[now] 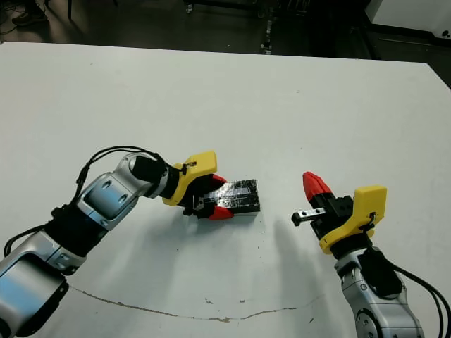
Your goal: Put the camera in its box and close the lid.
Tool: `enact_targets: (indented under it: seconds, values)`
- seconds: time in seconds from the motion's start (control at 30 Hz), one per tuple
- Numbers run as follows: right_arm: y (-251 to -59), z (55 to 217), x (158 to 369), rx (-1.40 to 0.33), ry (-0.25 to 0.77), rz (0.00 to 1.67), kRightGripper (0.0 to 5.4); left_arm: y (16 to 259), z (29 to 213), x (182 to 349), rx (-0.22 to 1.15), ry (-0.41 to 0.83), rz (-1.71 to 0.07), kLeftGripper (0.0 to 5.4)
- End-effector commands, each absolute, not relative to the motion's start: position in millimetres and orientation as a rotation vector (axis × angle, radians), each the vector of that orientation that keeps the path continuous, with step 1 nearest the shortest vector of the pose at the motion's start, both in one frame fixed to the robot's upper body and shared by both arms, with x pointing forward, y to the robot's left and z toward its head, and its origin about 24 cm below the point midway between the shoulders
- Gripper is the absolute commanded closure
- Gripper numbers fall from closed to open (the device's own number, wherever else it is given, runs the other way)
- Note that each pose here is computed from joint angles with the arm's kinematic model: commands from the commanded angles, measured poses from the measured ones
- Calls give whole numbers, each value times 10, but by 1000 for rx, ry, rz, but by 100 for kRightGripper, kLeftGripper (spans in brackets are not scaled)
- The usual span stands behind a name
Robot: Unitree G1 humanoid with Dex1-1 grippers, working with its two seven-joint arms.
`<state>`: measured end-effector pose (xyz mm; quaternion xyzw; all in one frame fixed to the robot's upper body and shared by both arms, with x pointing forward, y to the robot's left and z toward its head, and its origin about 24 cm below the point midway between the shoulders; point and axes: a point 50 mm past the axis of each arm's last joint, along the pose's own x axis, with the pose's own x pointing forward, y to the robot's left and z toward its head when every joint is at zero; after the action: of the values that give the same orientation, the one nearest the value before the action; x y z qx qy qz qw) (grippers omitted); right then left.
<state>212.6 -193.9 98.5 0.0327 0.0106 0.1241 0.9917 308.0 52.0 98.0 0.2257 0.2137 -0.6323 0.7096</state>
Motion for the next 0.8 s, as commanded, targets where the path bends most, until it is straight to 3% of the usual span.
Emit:
enact_targets:
  seconds: [0.03, 0.37, 0.8]
  values:
    - [-1961, 975, 2113, 55, 32, 245, 540, 386, 781, 2972, 436, 590, -1455, 222]
    - [-1945, 977, 2114, 61, 39, 253, 540, 322, 772, 3024, 373, 685, -1423, 222]
    - [-1931, 980, 2114, 64, 35, 257, 540, 261, 762, 3018, 388, 739, -1469, 222]
